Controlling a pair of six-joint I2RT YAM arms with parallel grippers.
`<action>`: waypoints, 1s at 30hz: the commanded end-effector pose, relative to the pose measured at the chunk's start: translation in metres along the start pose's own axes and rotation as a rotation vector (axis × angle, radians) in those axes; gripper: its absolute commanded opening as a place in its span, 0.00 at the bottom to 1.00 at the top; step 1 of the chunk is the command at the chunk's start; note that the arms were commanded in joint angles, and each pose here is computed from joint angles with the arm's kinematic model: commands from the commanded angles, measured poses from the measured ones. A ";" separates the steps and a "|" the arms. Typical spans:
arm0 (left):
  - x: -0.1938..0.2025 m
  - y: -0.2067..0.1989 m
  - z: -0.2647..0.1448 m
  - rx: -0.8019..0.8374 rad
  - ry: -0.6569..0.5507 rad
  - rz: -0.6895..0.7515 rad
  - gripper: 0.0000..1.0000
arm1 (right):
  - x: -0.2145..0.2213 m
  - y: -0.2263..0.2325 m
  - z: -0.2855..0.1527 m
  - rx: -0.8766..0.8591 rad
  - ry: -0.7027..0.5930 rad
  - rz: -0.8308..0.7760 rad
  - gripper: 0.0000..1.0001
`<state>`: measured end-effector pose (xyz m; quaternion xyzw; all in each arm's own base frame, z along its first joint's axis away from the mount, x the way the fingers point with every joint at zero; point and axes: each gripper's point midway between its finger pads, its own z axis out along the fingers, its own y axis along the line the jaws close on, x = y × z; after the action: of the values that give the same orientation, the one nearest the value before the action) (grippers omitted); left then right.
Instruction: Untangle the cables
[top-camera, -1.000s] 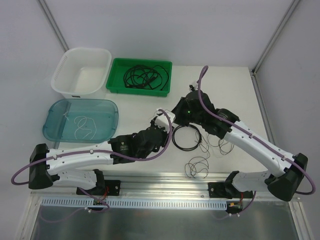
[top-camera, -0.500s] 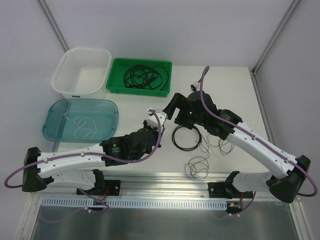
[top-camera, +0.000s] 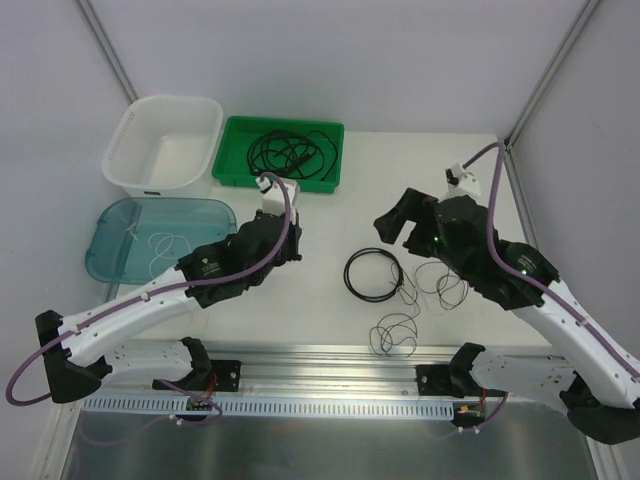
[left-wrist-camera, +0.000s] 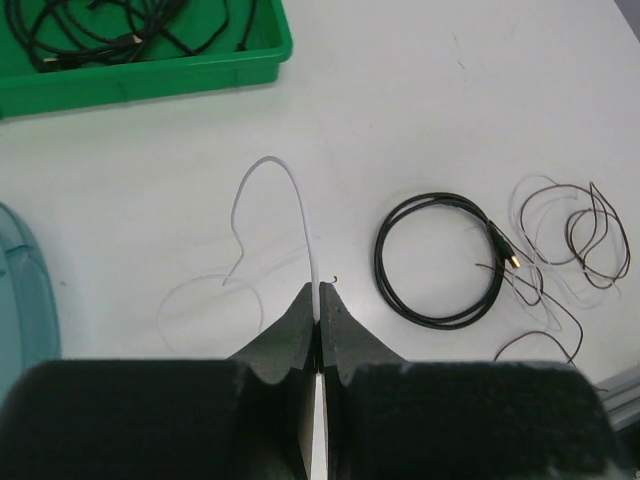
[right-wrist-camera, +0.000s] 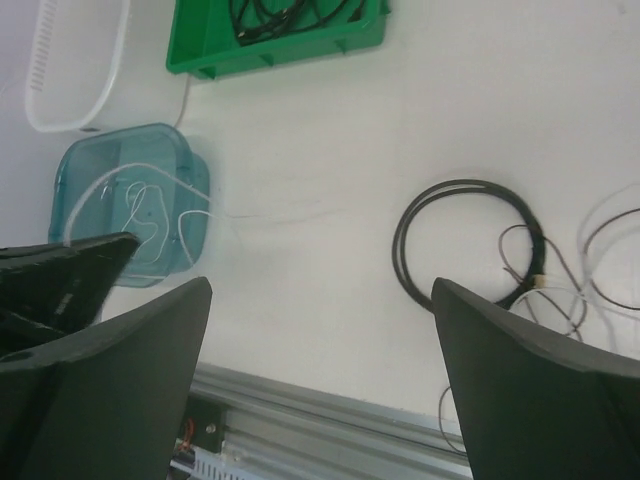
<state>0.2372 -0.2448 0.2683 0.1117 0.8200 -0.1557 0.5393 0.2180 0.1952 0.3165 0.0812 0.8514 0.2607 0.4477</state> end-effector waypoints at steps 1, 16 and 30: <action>-0.042 0.024 -0.025 -0.043 -0.069 -0.100 0.00 | -0.006 -0.047 -0.016 0.144 -0.080 -0.061 0.97; -0.095 0.189 -0.081 -0.512 -0.209 -0.193 0.00 | 0.037 -0.086 -0.012 0.220 0.005 -0.069 0.97; -0.002 0.299 -0.048 -0.757 -0.058 -0.313 0.16 | 0.050 -0.101 -0.003 0.276 0.044 -0.146 0.97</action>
<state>0.2869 0.0519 0.2444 -0.2348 0.8185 0.1021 0.5143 0.1940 0.1332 0.2379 0.0849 0.8878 0.1381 0.4307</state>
